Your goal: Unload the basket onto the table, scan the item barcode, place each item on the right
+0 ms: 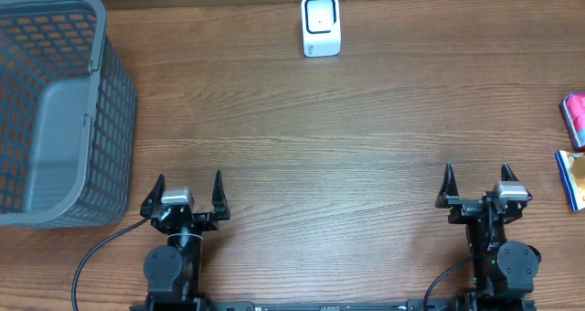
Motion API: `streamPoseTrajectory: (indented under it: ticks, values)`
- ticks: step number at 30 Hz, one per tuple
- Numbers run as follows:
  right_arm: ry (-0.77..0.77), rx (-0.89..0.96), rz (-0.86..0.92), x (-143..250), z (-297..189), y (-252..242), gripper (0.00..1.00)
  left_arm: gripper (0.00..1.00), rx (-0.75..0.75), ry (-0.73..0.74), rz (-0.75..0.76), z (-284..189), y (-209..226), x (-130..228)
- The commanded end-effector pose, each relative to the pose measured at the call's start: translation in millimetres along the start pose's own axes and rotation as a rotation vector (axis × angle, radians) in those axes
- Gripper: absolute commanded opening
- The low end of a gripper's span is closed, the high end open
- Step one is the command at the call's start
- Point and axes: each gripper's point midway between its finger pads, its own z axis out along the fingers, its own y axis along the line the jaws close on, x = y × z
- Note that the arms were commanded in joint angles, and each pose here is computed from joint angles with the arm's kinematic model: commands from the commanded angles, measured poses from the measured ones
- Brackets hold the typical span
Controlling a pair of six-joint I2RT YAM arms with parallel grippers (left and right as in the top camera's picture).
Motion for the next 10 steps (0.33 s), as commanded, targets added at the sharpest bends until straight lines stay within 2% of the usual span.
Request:
streamPoseTrajectory:
  ticks: [1,10]
  values:
    - [-0.005,-0.006,-0.001,1.6,0.1,1.4,1.0,1.0,0.009,-0.007,0.007,0.3,-1.1,1.6]
    - [-0.005,-0.006,-0.001,1.6,0.1,1.4,1.0,1.0,0.009,-0.007,0.007,0.3,-1.1,1.6]
